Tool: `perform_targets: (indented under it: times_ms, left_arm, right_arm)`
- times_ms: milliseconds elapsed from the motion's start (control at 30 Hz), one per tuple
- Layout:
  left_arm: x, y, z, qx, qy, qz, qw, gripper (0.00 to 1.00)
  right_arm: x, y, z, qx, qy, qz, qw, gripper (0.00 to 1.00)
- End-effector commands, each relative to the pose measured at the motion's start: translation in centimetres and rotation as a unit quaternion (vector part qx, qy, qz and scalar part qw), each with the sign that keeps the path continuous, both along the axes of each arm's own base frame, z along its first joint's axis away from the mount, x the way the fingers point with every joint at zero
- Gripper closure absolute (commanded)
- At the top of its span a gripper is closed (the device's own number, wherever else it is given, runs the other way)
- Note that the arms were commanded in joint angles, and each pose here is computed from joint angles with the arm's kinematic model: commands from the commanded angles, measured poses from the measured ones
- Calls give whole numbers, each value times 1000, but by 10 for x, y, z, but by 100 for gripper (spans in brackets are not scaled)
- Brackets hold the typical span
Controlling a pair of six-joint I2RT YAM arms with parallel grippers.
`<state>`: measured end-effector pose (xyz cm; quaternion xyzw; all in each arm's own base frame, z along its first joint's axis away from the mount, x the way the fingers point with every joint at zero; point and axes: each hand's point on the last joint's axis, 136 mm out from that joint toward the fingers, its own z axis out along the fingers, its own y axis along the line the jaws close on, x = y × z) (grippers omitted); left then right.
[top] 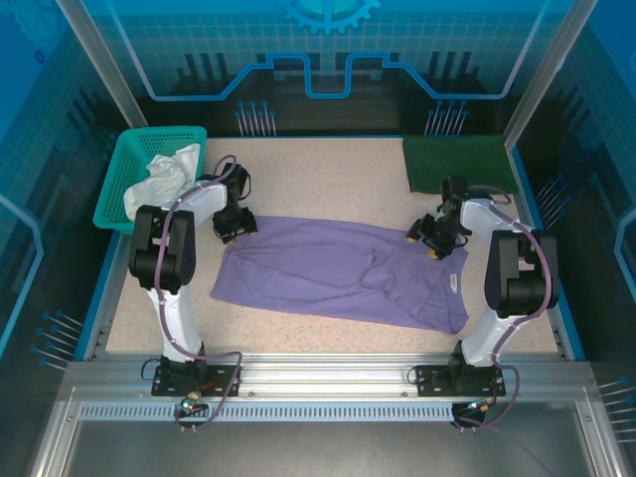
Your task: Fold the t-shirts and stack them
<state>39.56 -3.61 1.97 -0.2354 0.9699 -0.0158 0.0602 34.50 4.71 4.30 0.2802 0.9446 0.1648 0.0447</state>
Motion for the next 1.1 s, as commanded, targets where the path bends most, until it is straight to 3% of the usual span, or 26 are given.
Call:
perform_targets:
  times_ms: [0,233,433,600,667,833,900,1067]
  left_arm:
    - [15,7,-4,15,-9,-9,1000,57]
    - [20,15,-1,37,-12,-8,999,84]
    - [23,36,13,97,-25,-5,995,97]
    - [24,52,19,135,-23,16,991,99]
    - [25,55,22,139,-21,22,990,96]
    - [33,46,47,118,-42,34,992,48]
    - [38,38,65,107,-63,33,992,43]
    - [40,-19,84,31,-94,-16,995,43]
  right_arm:
    - [-8,5,-7,5,12,4,1000,40]
    - [-19,3,-19,-1,31,2,1000,41]
    - [-32,-5,-37,-10,67,-9,998,41]
    - [-38,-21,-46,-15,93,-36,995,41]
    - [-35,-21,-43,-7,87,-35,996,40]
    - [-16,-4,-18,3,41,-14,999,33]
    - [-12,6,-8,-2,31,-7,1000,33]
    - [-23,15,5,-82,40,-25,996,35]
